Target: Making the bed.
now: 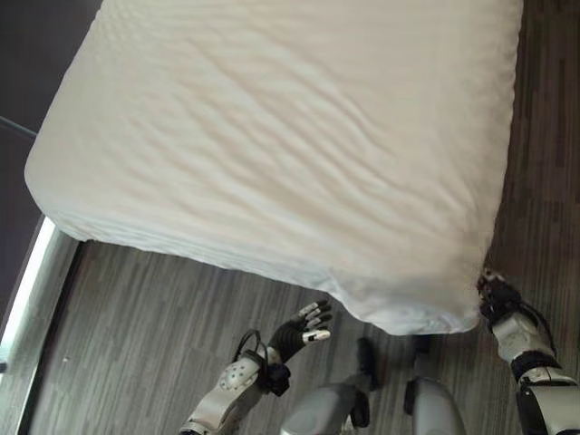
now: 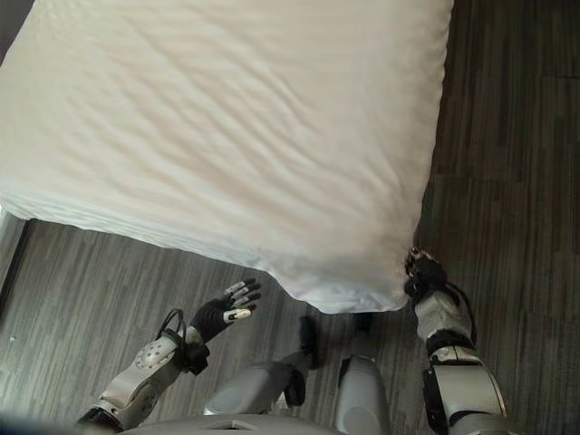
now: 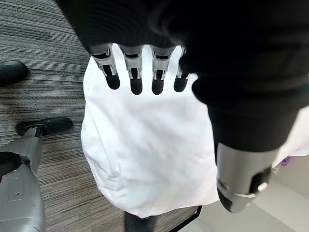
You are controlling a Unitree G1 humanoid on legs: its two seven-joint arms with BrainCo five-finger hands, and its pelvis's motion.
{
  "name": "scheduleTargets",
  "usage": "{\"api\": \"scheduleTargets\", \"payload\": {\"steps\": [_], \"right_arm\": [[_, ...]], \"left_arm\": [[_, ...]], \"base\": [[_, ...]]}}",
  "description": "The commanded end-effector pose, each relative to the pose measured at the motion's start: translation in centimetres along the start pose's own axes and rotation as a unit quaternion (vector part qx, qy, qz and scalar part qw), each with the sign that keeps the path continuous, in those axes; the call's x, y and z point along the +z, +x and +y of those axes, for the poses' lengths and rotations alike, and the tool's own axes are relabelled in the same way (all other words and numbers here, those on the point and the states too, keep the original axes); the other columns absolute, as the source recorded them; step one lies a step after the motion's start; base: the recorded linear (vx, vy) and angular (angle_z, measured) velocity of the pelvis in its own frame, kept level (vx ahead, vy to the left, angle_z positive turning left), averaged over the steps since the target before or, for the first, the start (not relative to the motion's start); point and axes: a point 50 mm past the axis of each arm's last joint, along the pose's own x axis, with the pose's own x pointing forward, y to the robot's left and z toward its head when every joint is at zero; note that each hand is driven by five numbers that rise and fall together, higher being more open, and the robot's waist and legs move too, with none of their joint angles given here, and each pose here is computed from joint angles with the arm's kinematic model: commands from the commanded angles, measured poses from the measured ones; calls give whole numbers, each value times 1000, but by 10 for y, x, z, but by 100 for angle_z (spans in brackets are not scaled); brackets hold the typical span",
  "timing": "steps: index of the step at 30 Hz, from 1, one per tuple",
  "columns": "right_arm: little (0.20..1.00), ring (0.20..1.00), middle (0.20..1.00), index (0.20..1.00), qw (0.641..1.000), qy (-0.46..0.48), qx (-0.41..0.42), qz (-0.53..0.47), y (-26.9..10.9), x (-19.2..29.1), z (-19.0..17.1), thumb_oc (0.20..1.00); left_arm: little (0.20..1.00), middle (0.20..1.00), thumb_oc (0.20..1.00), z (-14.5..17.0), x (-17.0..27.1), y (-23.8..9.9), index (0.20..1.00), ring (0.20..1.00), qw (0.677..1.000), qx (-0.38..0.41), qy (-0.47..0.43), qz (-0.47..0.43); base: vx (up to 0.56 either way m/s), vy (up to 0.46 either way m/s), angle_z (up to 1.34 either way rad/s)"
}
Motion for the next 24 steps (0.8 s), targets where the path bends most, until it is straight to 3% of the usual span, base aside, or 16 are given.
{"api": "scheduleTargets", "payload": {"steps": [1, 2, 4, 6, 10, 12, 13, 14, 15, 17, 24], "right_arm": [[200, 200, 200, 200, 997, -8, -64, 33, -12, -15, -45, 200], [200, 200, 200, 200, 997, -8, -65, 33, -12, -16, -46, 200], [200, 200, 200, 200, 989, 19, -145, 23, -34, -16, -100, 200], [200, 200, 200, 200, 983, 65, -166, -30, -39, -3, -111, 200], [200, 200, 200, 200, 984, 36, -148, -97, -45, 12, -106, 200], [200, 200, 200, 200, 983, -27, -98, -151, -49, 29, -82, 200], [278, 278, 278, 278, 980, -51, -76, -175, -52, 36, -69, 278], [548, 548, 548, 548, 976, -71, -49, -201, -55, 43, -53, 548], [592, 592, 592, 592, 969, -82, -14, -234, -61, 52, -35, 592], [1000, 1000, 1000, 1000, 956, -78, 39, -279, -72, 62, -9, 1000], [1000, 1000, 1000, 1000, 913, -132, 195, -332, -105, 66, 57, 1000]], "left_arm": [[1000, 1000, 1000, -5, 11, 4, 1000, 1000, 999, -10, -1, -38], [1000, 1000, 1000, -5, 10, 3, 1000, 1000, 999, -10, -1, -38], [1000, 1000, 1000, 1, 16, 1, 1000, 1000, 999, 0, 3, -48], [1000, 1000, 1000, 5, 17, 0, 1000, 1000, 999, 11, 4, -51], [1000, 1000, 1000, 11, 16, -4, 1000, 1000, 998, 33, 1, -52], [1000, 1000, 1000, 17, 16, -9, 1000, 1000, 997, 51, 5, -53], [1000, 1000, 1000, 19, 15, -11, 1000, 1000, 997, 59, 9, -52], [1000, 1000, 1000, 22, 15, -13, 1000, 1000, 996, 66, 10, -53], [1000, 1000, 1000, 24, 16, -14, 1000, 1000, 996, 74, 10, -56], [1000, 1000, 1000, 26, 18, -15, 1000, 1000, 994, 84, 10, -62], [1000, 1000, 1000, 33, 17, -19, 1000, 1000, 991, 116, 17, -68]], "base": [[0, 0, 0], [0, 0, 0], [11, 7, -2], [9, 17, -6], [11, 18, -10], [13, 18, -10], [33, 13, -8], [28, 15, -4], [20, 19, -19], [5, 36, -21], [-13, 50, 4]]}}
